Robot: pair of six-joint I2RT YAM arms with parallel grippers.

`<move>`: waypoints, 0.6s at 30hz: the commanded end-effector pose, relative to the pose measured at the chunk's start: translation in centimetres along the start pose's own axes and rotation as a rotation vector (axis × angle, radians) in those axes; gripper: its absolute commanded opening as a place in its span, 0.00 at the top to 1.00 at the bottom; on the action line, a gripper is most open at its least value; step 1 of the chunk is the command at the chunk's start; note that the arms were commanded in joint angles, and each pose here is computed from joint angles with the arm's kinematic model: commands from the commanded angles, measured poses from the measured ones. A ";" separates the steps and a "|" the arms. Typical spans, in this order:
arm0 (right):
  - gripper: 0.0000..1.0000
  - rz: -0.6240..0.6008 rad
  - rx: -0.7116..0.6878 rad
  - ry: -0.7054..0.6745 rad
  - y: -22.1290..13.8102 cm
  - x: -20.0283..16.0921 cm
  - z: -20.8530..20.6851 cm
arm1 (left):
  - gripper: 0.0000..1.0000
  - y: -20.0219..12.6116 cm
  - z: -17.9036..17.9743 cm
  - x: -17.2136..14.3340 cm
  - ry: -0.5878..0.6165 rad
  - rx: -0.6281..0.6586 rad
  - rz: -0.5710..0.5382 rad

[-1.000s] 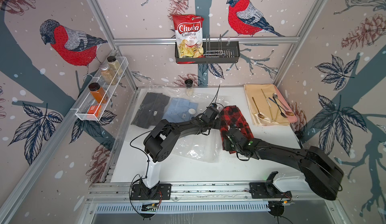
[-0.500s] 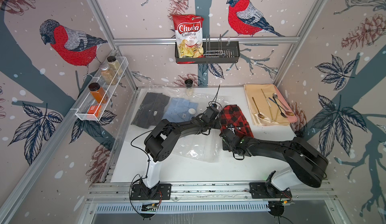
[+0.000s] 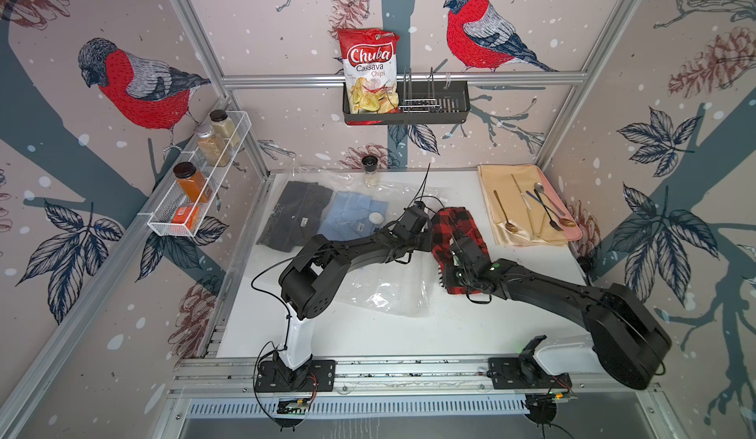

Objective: Place the folded shirt into the vacuum bag
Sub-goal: Place the shirt in the vacuum bag.

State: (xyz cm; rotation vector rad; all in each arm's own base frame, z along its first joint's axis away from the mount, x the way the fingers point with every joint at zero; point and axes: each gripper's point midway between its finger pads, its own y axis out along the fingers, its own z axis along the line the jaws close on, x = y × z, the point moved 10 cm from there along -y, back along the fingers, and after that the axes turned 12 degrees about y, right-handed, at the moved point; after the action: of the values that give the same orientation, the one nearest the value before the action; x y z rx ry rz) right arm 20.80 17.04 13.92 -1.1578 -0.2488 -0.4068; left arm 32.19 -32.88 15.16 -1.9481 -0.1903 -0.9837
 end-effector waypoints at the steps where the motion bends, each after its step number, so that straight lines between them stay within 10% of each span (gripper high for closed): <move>1: 1.00 0.047 0.151 -0.023 -0.8 0.8 1.0 | 1.00 -0.4 -0.1 0.5 0.002 -0.012 -0.021; 18: 0.97 0.166 0.426 0.111 3.2 2.1 2.2 | 1.00 -2.6 -1.0 2.1 -0.002 -0.041 -0.060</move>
State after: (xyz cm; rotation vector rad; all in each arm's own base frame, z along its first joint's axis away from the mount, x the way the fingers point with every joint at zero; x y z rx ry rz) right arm 23.31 19.08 12.72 -0.8058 -0.1277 -0.2392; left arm 31.85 -32.62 17.49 -1.9718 -0.2195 -1.0086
